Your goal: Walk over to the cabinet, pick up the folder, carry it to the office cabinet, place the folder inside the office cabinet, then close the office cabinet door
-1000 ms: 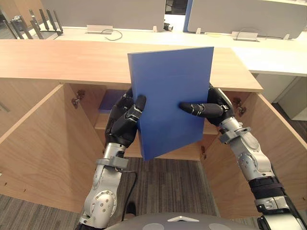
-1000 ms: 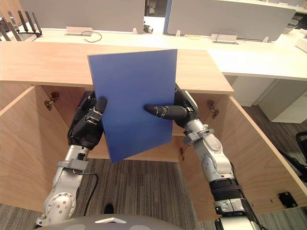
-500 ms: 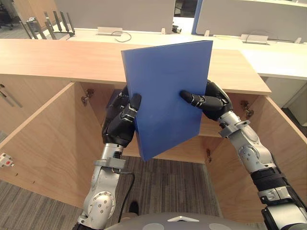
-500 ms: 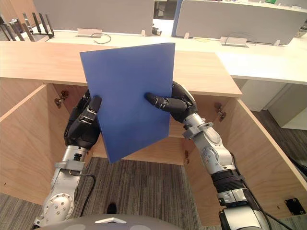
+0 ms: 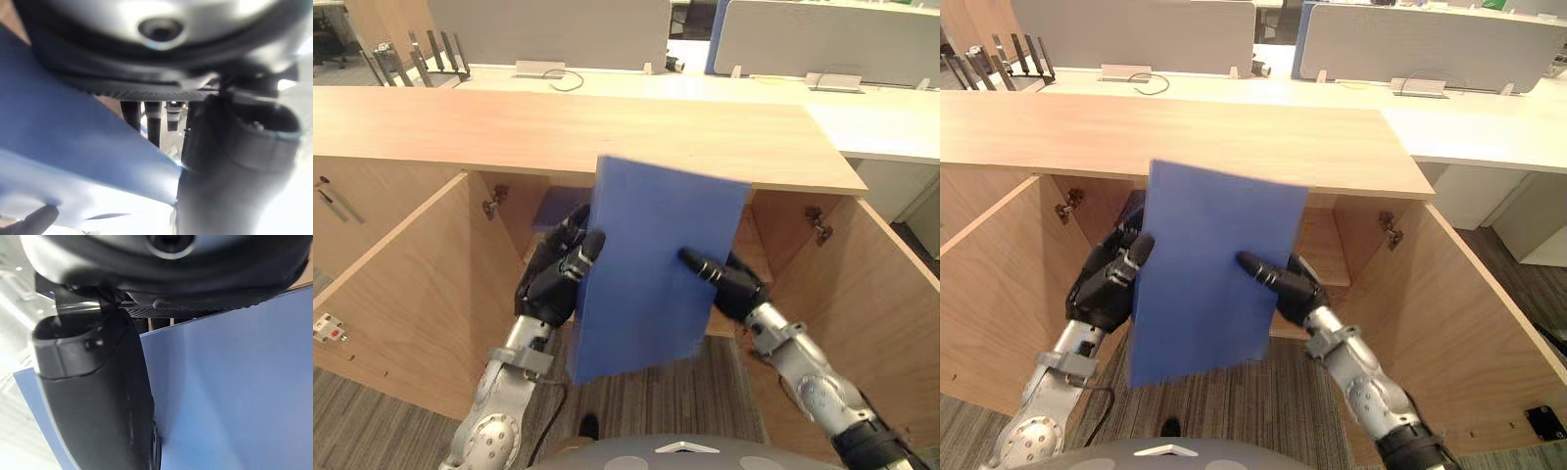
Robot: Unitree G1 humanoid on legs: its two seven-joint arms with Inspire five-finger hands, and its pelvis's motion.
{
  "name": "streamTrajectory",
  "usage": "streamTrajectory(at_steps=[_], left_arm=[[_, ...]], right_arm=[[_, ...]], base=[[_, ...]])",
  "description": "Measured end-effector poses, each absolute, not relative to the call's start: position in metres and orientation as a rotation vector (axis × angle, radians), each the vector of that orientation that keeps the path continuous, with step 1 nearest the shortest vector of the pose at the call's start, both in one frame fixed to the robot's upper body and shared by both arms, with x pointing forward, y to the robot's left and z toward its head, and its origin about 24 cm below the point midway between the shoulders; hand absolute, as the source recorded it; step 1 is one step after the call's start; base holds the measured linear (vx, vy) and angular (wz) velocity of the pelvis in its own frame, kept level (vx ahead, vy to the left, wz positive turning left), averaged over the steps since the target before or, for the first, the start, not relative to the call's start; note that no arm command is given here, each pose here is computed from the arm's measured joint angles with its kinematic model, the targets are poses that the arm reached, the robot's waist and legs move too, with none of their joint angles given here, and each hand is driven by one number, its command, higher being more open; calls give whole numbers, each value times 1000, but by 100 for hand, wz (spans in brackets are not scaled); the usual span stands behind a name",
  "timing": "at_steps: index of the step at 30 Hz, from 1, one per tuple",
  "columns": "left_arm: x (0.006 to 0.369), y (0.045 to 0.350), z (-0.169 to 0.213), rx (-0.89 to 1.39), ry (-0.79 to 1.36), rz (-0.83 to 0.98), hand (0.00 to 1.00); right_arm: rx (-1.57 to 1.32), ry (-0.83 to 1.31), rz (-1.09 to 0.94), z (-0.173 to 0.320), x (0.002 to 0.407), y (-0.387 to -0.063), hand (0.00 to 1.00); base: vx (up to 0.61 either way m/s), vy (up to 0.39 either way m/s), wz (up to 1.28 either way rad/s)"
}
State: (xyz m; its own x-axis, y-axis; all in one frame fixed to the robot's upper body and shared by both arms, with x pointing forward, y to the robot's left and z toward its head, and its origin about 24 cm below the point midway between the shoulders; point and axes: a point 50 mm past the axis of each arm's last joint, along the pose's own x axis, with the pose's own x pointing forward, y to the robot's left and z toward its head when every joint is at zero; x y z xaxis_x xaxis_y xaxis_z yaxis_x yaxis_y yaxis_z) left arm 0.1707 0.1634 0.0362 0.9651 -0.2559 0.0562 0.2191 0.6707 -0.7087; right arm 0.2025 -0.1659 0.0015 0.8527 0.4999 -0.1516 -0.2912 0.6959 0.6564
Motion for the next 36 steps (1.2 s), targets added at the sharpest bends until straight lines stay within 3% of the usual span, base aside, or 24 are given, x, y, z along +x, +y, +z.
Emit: streamTrajectory(at_steps=[6, 14, 24, 26, 30, 36], left_arm=[[144, 190, -32, -750, 355, -127, 100], [125, 204, -77, -606, 551, -48, 100], [101, 200, -133, -725, 748, 258, 100], [97, 202, -140, -759, 768, 368, 100], [46, 225, -159, -765, 920, 741, 100], [5, 244, -162, -824, 927, 1061, 100]], right_arm=[[777, 703, 465, -52, 150, -138, 0], [824, 781, 295, -87, 147, -142, 0], [834, 833, 164, -108, 142, -151, 0], [838, 832, 142, -110, 143, -152, 0], [1017, 686, 91, -103, 159, -142, 0], [1079, 461, -86, -88, 201, -162, 0]], base=[[-50, -33, -11], [-16, -16, 0], [36, -23, -1], [47, -31, -2], [46, -36, -7], [26, -10, 9]])
